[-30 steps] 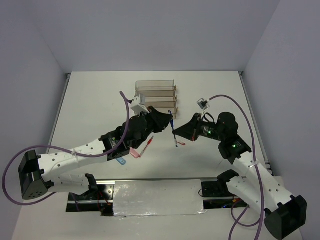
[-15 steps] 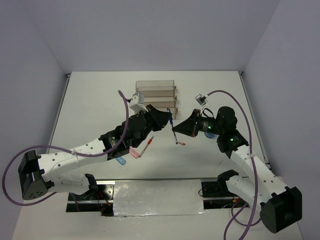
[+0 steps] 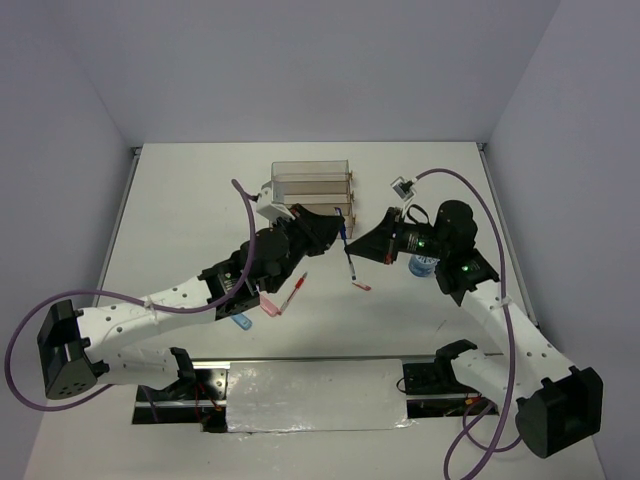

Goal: Sort the stationery into containers
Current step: Close the pen cap on the pen, then place the pen in the storage box, then pick up the pen from the center of the board, then close the pen cap on the pen.

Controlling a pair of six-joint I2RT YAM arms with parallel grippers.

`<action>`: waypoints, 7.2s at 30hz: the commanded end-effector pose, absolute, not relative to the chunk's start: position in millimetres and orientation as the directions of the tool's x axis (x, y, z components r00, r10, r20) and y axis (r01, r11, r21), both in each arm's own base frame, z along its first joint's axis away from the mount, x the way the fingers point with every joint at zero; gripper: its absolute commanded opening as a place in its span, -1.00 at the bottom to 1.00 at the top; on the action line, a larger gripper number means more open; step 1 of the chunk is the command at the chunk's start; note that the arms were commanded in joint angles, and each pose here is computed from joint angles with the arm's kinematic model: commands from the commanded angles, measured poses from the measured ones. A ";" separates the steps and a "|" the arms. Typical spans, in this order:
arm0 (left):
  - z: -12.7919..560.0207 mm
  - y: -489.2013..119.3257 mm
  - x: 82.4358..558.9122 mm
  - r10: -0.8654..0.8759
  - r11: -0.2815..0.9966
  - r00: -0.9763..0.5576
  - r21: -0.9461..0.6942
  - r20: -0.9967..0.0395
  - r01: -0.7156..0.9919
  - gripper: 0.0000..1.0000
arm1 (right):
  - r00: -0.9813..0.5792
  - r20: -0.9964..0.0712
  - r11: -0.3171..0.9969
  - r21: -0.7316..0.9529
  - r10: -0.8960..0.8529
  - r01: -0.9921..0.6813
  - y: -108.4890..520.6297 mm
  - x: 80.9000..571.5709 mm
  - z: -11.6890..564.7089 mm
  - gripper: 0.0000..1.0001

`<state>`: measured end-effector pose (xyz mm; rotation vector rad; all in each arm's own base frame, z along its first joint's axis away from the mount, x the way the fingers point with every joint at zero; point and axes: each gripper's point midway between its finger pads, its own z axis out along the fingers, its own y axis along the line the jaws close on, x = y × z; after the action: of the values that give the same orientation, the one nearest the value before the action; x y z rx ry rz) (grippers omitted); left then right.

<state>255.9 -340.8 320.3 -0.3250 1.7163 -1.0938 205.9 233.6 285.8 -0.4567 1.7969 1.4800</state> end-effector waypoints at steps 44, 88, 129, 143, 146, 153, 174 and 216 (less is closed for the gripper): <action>312.7 -139.5 210.0 -0.382 0.910 -0.359 -0.414 -0.851 0.011 0.99 | -0.055 -0.929 0.484 -0.139 -0.365 -0.864 261.7 395.2 230.9 -1.00; 227.3 -145.7 193.1 -0.076 0.960 -0.478 -0.193 -0.875 0.201 0.99 | 0.022 -0.726 0.343 -0.352 -0.688 -0.871 306.7 459.2 135.3 -0.11; 7.4 -253.7 235.9 0.466 0.860 -0.757 0.031 -0.459 0.510 0.44 | -0.270 -0.888 0.866 0.437 0.373 -0.241 147.1 289.5 267.9 0.98; -18.1 -258.3 199.4 0.485 0.820 -0.797 -0.130 -0.360 0.558 -0.87 | -0.243 -0.846 0.767 0.534 0.475 -0.357 153.4 256.9 300.5 0.98; -22.1 -261.3 193.9 0.480 0.814 -0.805 -0.164 -0.349 0.557 -1.00 | -0.264 -0.829 0.744 0.558 0.492 -0.368 157.4 254.4 295.8 0.99; 24.9 -276.9 199.2 0.420 0.795 -0.783 -0.230 -0.459 0.562 -1.00 | -0.402 -0.719 0.696 0.679 0.566 -0.234 155.0 265.0 258.2 0.99; 222.7 -190.2 197.3 0.246 0.847 -0.519 -0.079 -0.819 0.525 -1.00 | -0.654 -0.753 0.840 0.312 -0.066 -0.443 184.9 260.4 148.4 0.96; 217.5 -149.2 205.0 0.127 0.938 -0.479 -0.052 -0.869 0.343 -1.00 | 0.043 -0.523 0.196 0.391 0.851 0.899 114.7 255.6 140.2 0.99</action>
<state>198.5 -160.4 202.9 0.4355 2.1136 -0.3001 273.0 141.5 133.0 1.2240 2.0624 0.0508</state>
